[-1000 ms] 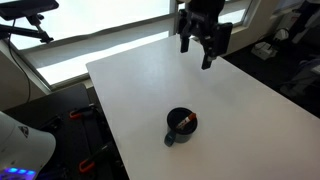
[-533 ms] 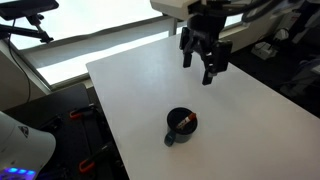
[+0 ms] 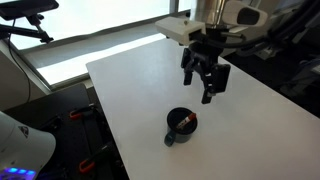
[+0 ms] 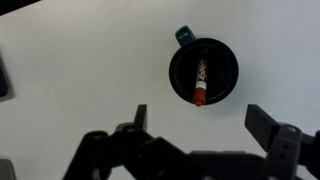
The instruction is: Remove the marker from the cup and put it on the table
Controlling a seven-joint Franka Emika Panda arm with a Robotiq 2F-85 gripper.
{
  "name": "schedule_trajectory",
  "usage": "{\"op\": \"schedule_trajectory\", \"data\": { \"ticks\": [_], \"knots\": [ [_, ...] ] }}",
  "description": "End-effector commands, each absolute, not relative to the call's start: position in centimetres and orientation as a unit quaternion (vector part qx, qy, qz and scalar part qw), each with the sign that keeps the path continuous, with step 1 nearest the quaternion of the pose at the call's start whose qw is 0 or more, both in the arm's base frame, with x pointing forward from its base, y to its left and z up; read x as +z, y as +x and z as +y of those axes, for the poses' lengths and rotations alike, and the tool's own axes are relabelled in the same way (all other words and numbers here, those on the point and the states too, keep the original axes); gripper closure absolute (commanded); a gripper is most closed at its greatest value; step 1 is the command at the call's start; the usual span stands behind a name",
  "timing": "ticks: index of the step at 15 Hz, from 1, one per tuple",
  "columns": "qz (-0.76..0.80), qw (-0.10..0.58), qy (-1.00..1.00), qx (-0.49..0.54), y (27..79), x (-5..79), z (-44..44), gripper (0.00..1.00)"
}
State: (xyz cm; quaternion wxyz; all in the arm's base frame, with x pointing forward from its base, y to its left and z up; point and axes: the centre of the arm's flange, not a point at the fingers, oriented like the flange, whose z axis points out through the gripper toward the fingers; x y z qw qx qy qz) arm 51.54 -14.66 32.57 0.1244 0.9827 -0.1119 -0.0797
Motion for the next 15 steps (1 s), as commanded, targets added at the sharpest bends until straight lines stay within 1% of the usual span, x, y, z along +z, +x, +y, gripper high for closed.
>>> {"op": "schedule_trajectory", "data": {
  "ticks": [1, 5, 10, 15],
  "knots": [
    [-0.115, 0.127, 0.981, -0.092, 52.5, 31.8, -15.2, 0.0],
    [-0.102, 0.105, 0.983, -0.113, 52.7, 30.9, -15.7, 0.0],
    [-0.103, 0.068, 0.979, -0.163, 52.6, 30.5, -16.0, 0.0],
    [-0.109, 0.092, 0.977, -0.159, 52.6, 30.5, -17.3, 0.0]
  ]
}}
